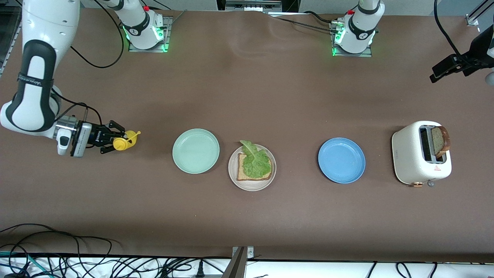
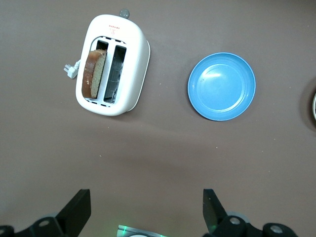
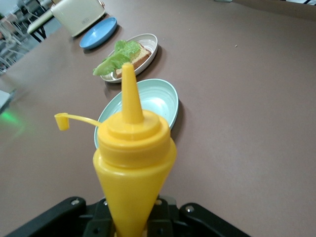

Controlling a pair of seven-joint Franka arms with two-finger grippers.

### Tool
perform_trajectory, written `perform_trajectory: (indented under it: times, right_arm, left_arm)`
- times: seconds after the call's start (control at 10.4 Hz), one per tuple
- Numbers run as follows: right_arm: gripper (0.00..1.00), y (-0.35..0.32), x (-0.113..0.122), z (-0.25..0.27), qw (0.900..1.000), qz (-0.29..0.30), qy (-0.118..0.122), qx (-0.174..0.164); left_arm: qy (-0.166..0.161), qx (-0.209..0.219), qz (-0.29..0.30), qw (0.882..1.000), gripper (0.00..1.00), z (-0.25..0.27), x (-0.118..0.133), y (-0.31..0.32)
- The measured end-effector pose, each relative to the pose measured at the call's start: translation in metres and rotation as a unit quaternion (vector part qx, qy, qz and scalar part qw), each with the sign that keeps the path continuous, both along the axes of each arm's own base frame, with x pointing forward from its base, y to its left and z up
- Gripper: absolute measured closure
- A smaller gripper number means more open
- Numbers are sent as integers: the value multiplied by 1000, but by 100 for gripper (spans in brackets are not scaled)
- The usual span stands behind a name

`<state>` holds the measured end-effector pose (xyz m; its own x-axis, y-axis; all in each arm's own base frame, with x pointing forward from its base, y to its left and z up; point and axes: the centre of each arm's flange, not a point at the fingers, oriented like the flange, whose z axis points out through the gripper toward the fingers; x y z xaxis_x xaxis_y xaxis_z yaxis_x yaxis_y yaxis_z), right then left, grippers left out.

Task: Make sandwich on beige plate with both arms
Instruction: 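Carry the mustard bottle over the beige plate with the right gripper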

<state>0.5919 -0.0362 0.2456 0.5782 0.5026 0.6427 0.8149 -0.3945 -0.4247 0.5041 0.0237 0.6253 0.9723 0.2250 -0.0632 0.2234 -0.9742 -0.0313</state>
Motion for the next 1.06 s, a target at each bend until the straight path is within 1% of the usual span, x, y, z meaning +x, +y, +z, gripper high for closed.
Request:
perform_trajectory:
  times: [0.19,0.29,0.39,0.48,0.58,0.68,0.77,1.06]
  right_arm:
    - [91,30,6,7,999,37,-19,-13]
    - [91,43,12,17,997,67,-29,-36]
    - [91,58,24,34,991,105,-42,-68]
    - [91,75,37,53,986,130,-46,-97]
    - [91,98,47,73,980,144,-41,-132]
    - [91,121,53,83,976,148,-44,-155]
    - [91,144,53,85,973,148,-50,-170]
    - [91,199,52,71,963,151,-70,-210]
  left_arm:
    - [0,0,0,1000,0,0,0,0]
    - [0,0,0,1000,0,0,0,0]
    - [0,0,0,1000,0,0,0,0]
    - [0,0,0,1000,0,0,0,0]
    - [0,0,0,1000,0,0,0,0]
    - [0,0,0,1000,0,0,0,0]
    - [0,0,0,1000,0,0,0,0]
    - [0,0,0,1000,0,0,0,0]
